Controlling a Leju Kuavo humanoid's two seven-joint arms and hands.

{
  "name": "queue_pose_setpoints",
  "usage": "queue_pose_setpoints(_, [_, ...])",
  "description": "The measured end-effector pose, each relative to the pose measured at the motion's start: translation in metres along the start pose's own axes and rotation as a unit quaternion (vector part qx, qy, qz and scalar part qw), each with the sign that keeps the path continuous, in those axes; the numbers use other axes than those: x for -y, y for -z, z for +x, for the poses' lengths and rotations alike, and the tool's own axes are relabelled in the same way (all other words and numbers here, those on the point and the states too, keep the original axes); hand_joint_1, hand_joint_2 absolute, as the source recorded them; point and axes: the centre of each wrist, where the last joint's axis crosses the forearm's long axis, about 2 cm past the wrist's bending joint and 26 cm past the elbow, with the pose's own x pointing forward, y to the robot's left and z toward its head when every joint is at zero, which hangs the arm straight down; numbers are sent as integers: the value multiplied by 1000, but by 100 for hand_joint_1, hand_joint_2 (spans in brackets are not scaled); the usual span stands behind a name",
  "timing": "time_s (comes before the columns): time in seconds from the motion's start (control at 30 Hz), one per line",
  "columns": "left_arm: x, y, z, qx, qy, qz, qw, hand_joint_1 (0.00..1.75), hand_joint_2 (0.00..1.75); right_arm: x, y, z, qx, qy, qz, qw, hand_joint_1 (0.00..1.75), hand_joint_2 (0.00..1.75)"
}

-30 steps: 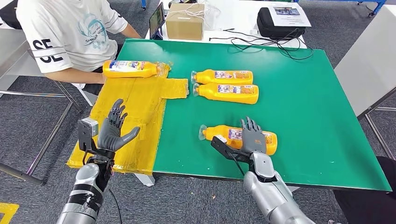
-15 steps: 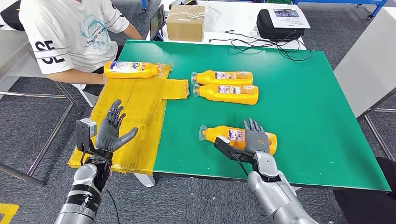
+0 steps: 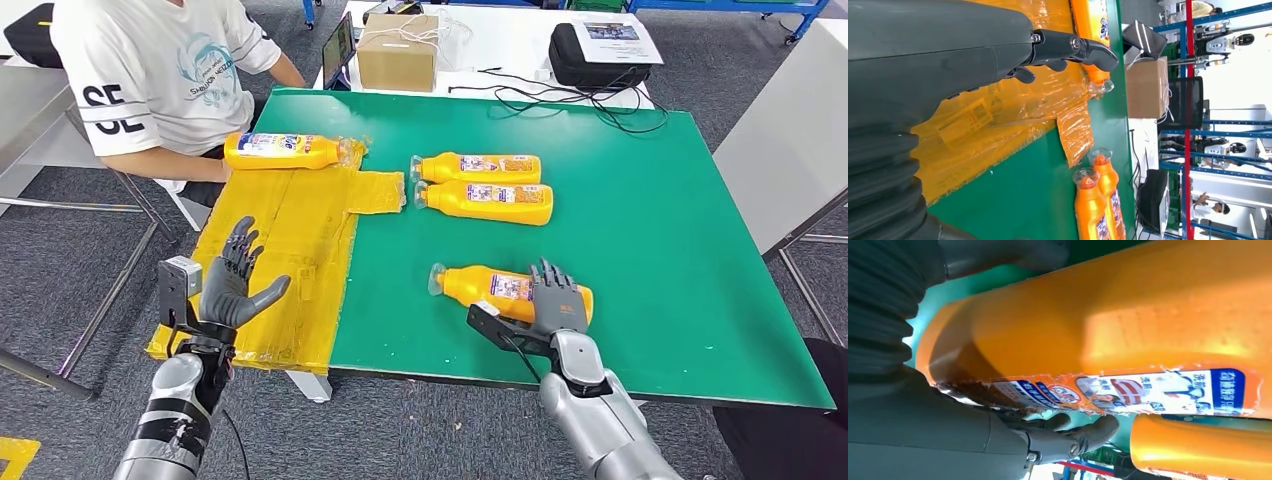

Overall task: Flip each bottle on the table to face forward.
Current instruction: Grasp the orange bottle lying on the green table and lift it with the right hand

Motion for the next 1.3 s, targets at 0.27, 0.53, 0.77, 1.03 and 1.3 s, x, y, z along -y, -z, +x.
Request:
queue_pose_setpoints(0.27, [-2,0,0,0,-2,-6,1000,0,175,9,7,-3,28,24,1,999,175,175])
queue_pose_setpoints(0.53, [-9,8,-1,-11,18,-1,1000,0,175,28,22,18,130,169,9,977,175,175])
queue_pose_setpoints(0.77, [-4,23,-2,-27,33,-6,999,0,175,38,18,71,186,309,-43,932,175,175])
queue_pose_setpoints(1.03, [2,32,-3,-37,33,-15,999,0,175,45,13,102,198,347,-60,915,175,175])
queue_pose_setpoints(1.3, [12,38,-4,-45,26,-32,998,0,175,55,9,121,220,388,-123,887,175,175])
